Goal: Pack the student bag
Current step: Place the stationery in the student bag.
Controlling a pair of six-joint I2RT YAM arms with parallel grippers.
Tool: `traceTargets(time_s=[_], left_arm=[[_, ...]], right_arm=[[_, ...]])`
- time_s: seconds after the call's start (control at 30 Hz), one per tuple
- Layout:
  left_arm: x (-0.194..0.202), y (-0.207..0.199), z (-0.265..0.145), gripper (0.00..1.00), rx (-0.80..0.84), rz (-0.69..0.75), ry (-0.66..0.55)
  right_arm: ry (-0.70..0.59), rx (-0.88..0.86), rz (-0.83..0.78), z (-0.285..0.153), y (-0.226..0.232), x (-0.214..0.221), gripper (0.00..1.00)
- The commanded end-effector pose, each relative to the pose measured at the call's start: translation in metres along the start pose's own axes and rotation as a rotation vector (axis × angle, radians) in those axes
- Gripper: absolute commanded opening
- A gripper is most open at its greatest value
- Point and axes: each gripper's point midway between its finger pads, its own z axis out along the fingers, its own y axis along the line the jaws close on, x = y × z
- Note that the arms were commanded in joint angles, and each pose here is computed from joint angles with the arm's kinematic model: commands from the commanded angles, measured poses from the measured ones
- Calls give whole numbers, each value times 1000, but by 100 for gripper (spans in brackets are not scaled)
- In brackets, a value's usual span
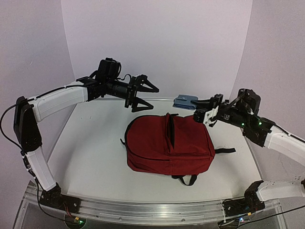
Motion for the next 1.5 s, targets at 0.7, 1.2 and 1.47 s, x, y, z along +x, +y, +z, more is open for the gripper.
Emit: traceTargets(time_s=[0.7,1.2,1.47], left_arm=[[26,-48,50,59,151,124,228],[37,-52,63,22,183,138,271],[28,-47,57,0,173,160,175]], right_arm=[[-123,153,-265,-2,-19,-29,0],[-142,133,-281,4,-11,-33,0],[-68,134,-144,4,-16,-20,73]])
